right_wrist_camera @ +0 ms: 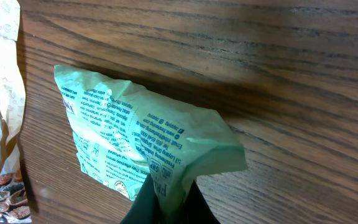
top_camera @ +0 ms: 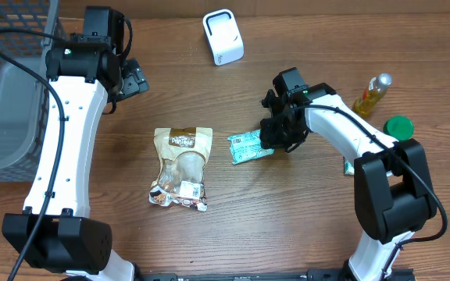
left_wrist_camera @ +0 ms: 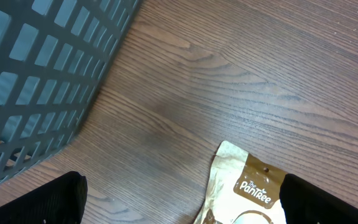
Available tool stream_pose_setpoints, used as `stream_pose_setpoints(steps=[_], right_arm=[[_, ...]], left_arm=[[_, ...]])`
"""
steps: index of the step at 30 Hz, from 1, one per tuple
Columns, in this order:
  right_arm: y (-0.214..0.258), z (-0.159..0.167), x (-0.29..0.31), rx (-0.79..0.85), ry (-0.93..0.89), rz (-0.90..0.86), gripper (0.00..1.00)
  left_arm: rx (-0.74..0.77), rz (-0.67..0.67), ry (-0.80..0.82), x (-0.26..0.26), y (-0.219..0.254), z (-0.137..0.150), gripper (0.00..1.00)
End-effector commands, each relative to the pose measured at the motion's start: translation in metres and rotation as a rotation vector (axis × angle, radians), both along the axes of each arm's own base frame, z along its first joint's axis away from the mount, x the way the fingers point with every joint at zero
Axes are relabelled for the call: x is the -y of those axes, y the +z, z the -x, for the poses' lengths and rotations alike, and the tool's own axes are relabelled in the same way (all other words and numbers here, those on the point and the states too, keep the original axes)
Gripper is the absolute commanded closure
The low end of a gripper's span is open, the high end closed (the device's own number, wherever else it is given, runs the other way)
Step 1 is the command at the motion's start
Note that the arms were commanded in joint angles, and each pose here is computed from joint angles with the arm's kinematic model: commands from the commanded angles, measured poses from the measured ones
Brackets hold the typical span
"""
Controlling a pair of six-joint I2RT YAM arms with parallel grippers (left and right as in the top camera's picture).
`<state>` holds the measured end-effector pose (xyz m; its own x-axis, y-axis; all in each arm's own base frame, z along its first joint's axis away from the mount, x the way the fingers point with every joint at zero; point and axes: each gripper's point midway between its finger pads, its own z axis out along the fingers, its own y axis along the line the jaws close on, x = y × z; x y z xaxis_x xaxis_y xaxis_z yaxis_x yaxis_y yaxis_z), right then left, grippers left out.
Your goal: Scan the item barcode
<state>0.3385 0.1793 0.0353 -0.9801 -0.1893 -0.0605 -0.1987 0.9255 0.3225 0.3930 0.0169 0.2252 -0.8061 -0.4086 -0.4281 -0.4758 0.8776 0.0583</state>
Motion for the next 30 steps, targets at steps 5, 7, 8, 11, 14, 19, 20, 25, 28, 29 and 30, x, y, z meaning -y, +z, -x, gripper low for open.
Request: stream_pose_setpoints(steps=[5, 7, 8, 11, 14, 19, 20, 25, 28, 29, 30], right_arm=[[0.0039, -0.0019, -0.0005, 0.024, 0.022, 0.001, 0.96], [0.0039, -0.0019, -0.0004, 0.024, 0.022, 0.001, 0.96], [0.0039, -0.0019, -0.0005, 0.024, 0.022, 0.001, 0.96], [0.0039, -0.0019, -0.0004, 0.024, 0.022, 0.001, 0.95], [0.0039, -0.0020, -0.0005, 0.025, 0.021, 0.001, 0.92], [0.0039, -0.0021, -0.0005, 0.025, 0.021, 0.001, 0.91], [0.0039, -0.0021, -0.0005, 0.025, 0.021, 0.001, 0.91], [0.0039, -0.0023, -0.0006, 0.026, 0.021, 0.000, 0.87], [0.0039, -0.0022, -0.0005, 0.025, 0.021, 0.001, 0.78], [0.0039, -0.0022, -0.0005, 0.025, 0.021, 0.001, 0.73], [0.0039, -0.0022, -0.0005, 0.025, 0.021, 0.001, 0.64]], left_arm=[[0.030, -0.017, -0.025, 0.0031, 0.0118, -0.0016, 0.00], [0.030, -0.017, -0.025, 0.0031, 0.0118, -0.0016, 0.00], [0.030, -0.017, -0.025, 0.0031, 0.0118, -0.0016, 0.00], [0.030, -0.017, -0.025, 0.0031, 0.0118, -0.0016, 0.00], [0.030, -0.017, -0.025, 0.0031, 0.0118, -0.0016, 0.00], [0.030, -0.017, -0.025, 0.0031, 0.0118, -0.0016, 0.00], [0.030, -0.017, -0.025, 0.0031, 0.0118, -0.0016, 0.00], [0.030, -0.017, -0.025, 0.0031, 0.0118, -0.0016, 0.00], [0.030, -0.017, -0.025, 0.0031, 0.0118, -0.0016, 0.00], [0.030, -0.017, -0.025, 0.0031, 0.0118, -0.0016, 0.00], [0.030, -0.017, -0.025, 0.0031, 0.0118, -0.0016, 0.00]])
